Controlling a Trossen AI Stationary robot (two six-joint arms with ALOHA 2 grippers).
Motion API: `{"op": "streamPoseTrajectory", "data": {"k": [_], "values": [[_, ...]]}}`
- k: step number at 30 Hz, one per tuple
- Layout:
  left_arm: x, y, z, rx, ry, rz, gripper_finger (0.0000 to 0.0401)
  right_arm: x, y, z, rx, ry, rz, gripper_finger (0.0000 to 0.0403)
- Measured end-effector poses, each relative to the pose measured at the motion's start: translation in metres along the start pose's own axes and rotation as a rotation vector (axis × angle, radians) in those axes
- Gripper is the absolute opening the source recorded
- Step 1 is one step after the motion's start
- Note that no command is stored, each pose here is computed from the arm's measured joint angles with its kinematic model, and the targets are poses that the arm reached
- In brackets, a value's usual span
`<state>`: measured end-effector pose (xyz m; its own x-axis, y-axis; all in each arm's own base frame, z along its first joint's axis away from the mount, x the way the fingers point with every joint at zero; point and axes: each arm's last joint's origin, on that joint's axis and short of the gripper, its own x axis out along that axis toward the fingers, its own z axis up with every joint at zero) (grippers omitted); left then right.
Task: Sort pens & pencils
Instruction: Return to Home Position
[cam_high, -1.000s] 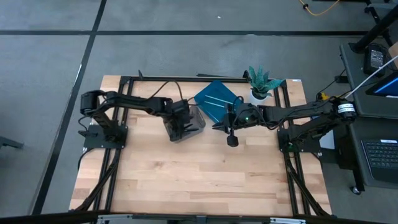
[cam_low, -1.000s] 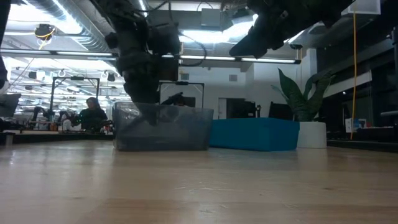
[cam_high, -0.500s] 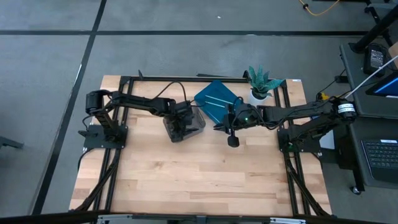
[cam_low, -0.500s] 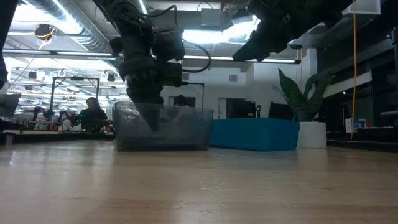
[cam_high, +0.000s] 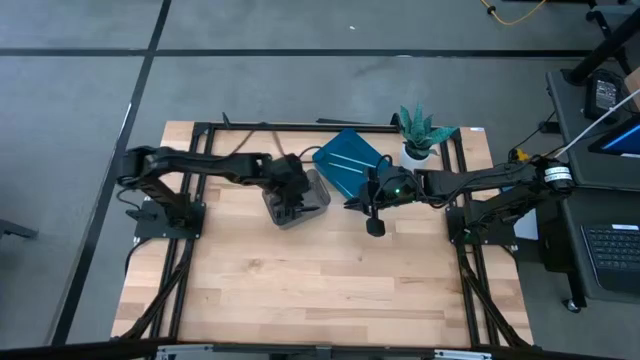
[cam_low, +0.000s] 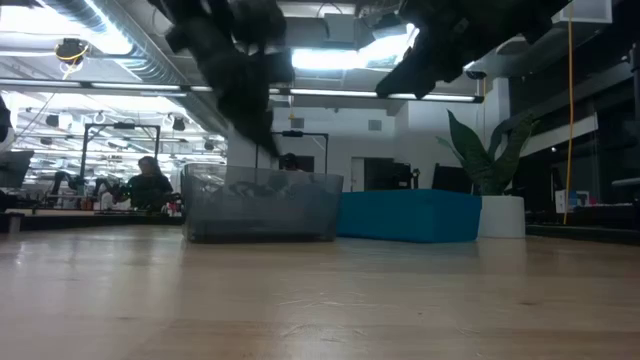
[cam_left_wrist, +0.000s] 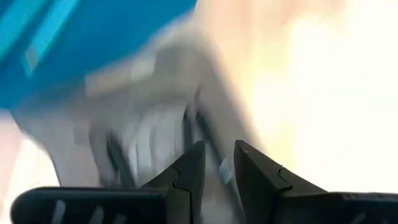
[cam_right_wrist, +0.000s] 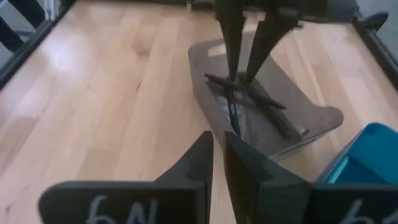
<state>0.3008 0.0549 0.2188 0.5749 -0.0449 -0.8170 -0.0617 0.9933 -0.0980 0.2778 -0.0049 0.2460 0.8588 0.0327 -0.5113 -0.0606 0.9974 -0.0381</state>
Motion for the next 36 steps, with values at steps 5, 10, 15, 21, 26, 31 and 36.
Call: {"op": "streamPoseTrajectory", "data": {"k": [5,10,15,21,26,31,36], "values": [[-0.043,-0.015,0.0,0.078,-0.278,-0.021,0.008,-0.02,0.001,0.011,0.014,-0.078,0.0,0.0039],[-0.086,-0.026,-0.035,0.083,-0.471,-0.015,0.008,-0.053,0.011,0.02,-0.011,-0.148,0.026,0.0039],[-0.12,-0.036,-0.08,0.088,-0.672,0.0,0.008,-0.081,0.026,0.013,-0.085,-0.259,0.075,0.0039],[-0.137,-0.043,-0.13,0.124,-0.902,-0.016,0.008,-0.107,0.038,-0.013,-0.095,-0.425,0.075,0.0039],[-0.135,-0.045,-0.156,0.126,-0.992,-0.019,0.008,-0.117,0.044,-0.039,-0.07,-0.499,0.047,0.0039],[-0.118,-0.043,-0.171,0.095,-0.997,0.049,0.008,-0.116,0.048,-0.061,-0.054,-0.535,0.01,0.0039],[-0.099,-0.042,-0.182,0.056,-0.983,0.078,0.008,-0.111,0.051,-0.081,-0.034,-0.581,-0.001,0.0039]]}}
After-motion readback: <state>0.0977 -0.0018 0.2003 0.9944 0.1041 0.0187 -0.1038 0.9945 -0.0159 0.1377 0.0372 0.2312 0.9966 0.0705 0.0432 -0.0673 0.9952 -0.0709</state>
